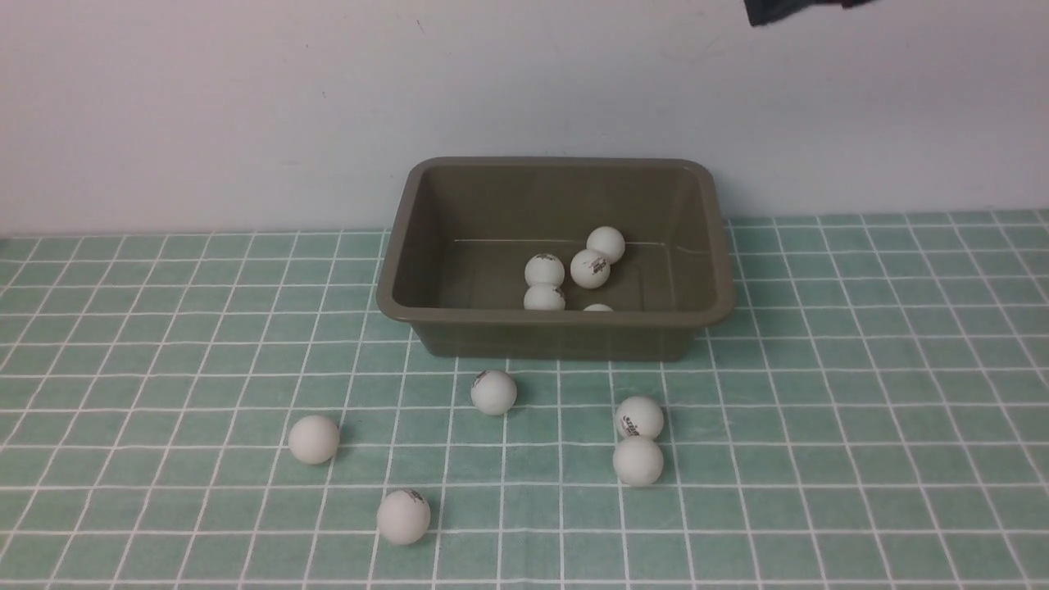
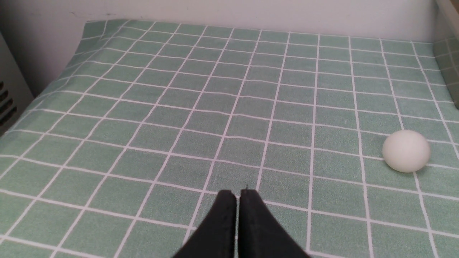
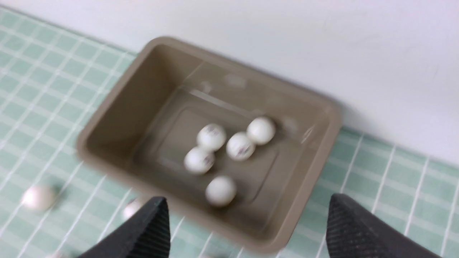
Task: Put the table tennis balls in the box on the green coffee tablecloth.
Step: 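Reach for and grasp a ping pong ball on the table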
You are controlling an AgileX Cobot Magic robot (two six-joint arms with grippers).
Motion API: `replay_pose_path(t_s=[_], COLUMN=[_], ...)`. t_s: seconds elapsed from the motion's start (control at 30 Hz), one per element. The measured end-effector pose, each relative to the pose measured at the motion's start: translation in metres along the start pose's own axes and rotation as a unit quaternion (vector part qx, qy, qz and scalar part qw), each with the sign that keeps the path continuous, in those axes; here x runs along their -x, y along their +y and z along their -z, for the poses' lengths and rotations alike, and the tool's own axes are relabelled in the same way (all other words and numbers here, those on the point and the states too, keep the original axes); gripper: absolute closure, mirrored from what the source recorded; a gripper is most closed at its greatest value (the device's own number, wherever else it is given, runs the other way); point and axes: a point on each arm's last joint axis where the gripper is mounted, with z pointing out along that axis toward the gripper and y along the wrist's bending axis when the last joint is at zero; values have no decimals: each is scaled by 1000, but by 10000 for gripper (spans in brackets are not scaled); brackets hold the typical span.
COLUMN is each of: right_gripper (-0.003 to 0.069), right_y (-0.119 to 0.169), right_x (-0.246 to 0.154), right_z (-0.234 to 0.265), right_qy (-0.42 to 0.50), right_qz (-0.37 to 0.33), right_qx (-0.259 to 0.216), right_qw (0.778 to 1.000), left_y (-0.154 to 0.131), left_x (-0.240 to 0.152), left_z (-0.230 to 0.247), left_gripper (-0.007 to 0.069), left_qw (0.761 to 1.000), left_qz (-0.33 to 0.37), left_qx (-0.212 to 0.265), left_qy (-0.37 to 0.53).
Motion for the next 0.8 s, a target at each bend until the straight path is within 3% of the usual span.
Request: replay_pose_path(t_s=[0.17, 0.37, 0.6, 0.8], right_gripper=[144, 143, 145, 176], right_y=[11, 26, 67, 87], right_x=[-57, -133, -158, -173], right_z=[-3, -70, -125, -158], right_qy=[82, 187, 168, 182], right_qz=[-37, -56, -37, -8], right_qx=[52, 81, 91, 60], right_qw=[995, 977, 981, 981], left_y=[0, 0, 0, 0], left_x=[0, 0, 0, 0], left_z=[0, 0, 0, 0], left_gripper=[629, 629, 629, 629], left_qw=[1000, 1000, 1000, 1000], left_qz=[0, 0, 0, 0], left_qx=[0, 0, 0, 0], left_qy=[0, 0, 0, 0])
